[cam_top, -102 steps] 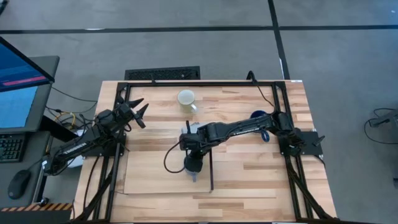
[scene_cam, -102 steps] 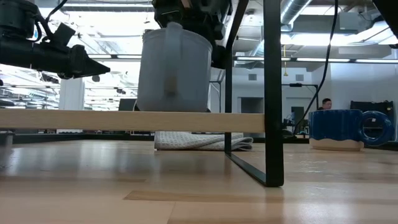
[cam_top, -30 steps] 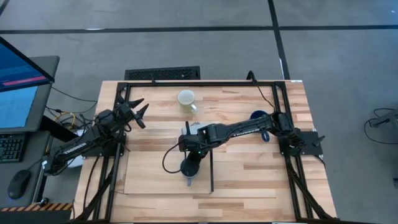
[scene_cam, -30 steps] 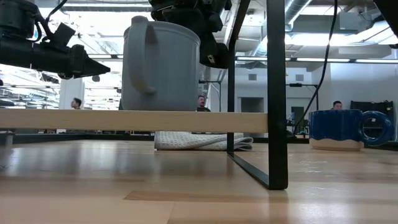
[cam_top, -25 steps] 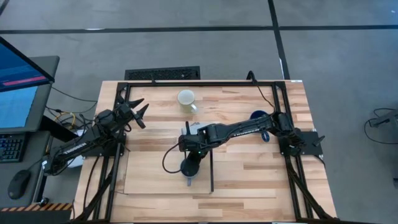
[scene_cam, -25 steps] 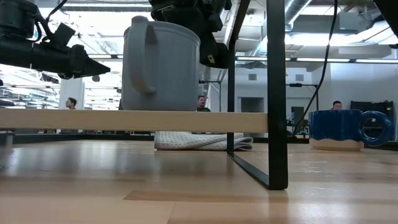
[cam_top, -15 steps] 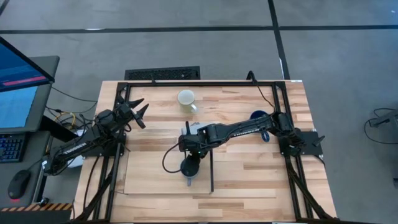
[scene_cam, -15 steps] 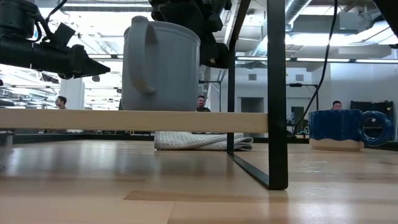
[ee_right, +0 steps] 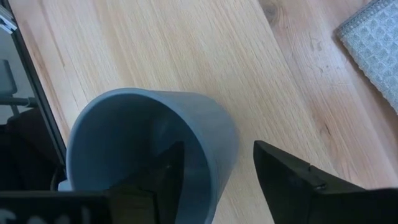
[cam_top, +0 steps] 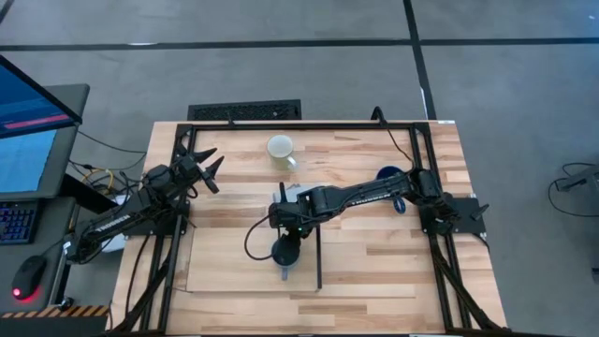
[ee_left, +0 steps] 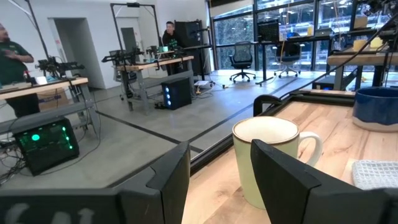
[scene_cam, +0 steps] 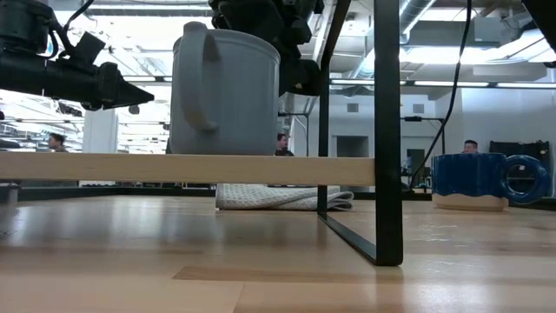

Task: Stack small to large cups/mugs on shelf
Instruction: Put the blue mug on the shelf

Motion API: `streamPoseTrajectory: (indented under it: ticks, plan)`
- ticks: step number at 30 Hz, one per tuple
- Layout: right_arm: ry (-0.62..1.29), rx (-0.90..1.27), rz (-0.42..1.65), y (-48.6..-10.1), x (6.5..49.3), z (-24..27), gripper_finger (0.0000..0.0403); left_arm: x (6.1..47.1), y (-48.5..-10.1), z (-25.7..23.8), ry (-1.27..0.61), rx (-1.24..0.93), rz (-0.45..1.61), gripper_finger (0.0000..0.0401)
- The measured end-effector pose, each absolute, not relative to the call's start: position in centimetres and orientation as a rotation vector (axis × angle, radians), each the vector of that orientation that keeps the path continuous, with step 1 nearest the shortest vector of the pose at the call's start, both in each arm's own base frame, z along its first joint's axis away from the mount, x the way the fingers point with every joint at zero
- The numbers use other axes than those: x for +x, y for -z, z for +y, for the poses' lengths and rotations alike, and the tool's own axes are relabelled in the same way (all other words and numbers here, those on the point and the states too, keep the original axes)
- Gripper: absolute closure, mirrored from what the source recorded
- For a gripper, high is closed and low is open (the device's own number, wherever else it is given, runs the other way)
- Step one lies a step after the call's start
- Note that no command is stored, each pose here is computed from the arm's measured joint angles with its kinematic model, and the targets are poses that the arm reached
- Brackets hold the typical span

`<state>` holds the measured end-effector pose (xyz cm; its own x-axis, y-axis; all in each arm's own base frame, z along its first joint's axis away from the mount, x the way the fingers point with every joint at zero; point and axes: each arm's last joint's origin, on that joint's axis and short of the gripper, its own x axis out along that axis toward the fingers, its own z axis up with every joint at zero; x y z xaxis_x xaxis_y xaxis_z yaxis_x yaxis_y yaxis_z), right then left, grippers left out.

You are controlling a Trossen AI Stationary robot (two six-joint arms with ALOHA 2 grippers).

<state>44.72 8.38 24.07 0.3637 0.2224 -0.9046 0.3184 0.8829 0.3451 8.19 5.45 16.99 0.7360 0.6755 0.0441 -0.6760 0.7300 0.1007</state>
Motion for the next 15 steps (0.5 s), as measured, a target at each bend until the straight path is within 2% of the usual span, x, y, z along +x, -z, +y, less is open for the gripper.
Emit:
streamPoseTrajectory:
  ticks: [15]
  plan:
    - [0.050, 0.518, 1.213, -25.9, 44.7, 8.4, 0.0189, 8.2, -17.0, 5.4, -0.744, 0.112, -0.005, 0.0238]
